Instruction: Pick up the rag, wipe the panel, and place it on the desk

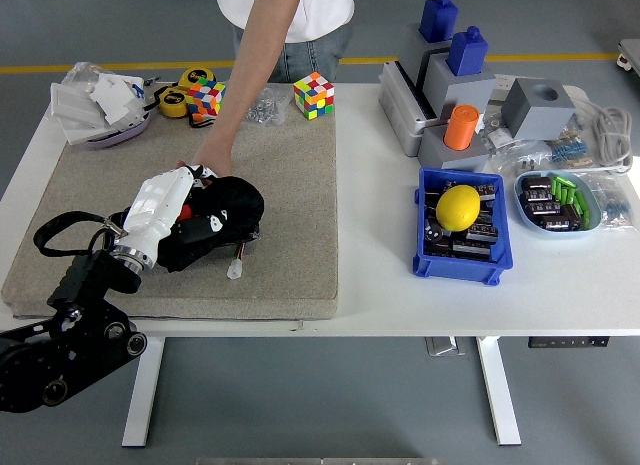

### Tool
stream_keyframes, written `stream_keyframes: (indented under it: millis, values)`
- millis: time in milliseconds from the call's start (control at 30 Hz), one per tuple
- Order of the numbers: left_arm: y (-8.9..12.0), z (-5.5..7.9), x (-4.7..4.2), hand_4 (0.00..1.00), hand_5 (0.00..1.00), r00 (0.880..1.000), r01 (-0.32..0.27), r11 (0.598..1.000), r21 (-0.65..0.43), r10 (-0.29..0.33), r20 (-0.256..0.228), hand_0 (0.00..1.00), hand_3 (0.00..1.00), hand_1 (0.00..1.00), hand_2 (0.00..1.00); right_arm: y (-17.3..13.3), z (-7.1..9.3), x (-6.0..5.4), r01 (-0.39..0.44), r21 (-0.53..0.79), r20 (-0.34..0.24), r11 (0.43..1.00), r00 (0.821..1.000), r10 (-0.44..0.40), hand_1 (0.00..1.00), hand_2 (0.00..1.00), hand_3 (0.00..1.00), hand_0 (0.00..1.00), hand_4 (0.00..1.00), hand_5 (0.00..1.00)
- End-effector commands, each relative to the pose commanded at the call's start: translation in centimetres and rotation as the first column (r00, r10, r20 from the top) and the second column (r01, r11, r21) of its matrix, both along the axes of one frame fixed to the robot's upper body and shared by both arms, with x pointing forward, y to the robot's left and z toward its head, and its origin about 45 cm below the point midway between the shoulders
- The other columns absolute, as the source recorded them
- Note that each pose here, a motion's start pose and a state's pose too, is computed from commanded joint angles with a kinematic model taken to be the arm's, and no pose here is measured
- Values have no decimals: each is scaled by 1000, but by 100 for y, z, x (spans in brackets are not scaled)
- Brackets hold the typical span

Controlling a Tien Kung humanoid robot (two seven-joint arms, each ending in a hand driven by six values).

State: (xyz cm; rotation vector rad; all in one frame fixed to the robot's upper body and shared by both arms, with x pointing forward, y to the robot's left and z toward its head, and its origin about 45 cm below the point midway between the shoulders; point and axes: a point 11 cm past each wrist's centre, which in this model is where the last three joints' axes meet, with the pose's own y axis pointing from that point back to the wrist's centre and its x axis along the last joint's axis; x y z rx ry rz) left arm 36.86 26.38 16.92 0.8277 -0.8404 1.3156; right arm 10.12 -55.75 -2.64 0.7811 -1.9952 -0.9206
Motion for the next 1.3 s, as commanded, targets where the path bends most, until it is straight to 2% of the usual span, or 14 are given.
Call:
stream_keyframes:
  millis: [500,700,1067,1300]
  values:
    - [494,-50,-44,500,101,994,-107,993,49,107,-1,186,572,61,261,-1,-1,-11,6,0,1,1000,1000,-6,638,690,591,750,955,573]
    - [694,-68,-68,500,99,988,-152,986,65,153,1,188,572,61,261,-14,5,-20,9,-1,-1,1000,1000,-9,638,690,591,750,955,573]
    - [959,-23,-115,501,97,978,-210,974,80,209,20,189,571,62,262,-25,18,-6,10,-4,3,1000,1000,-10,638,690,591,750,955,573]
    - [1148,9,-123,500,99,966,-259,962,87,257,32,189,572,64,261,-33,22,-10,12,-5,4,1000,1000,-12,637,690,591,750,955,573]
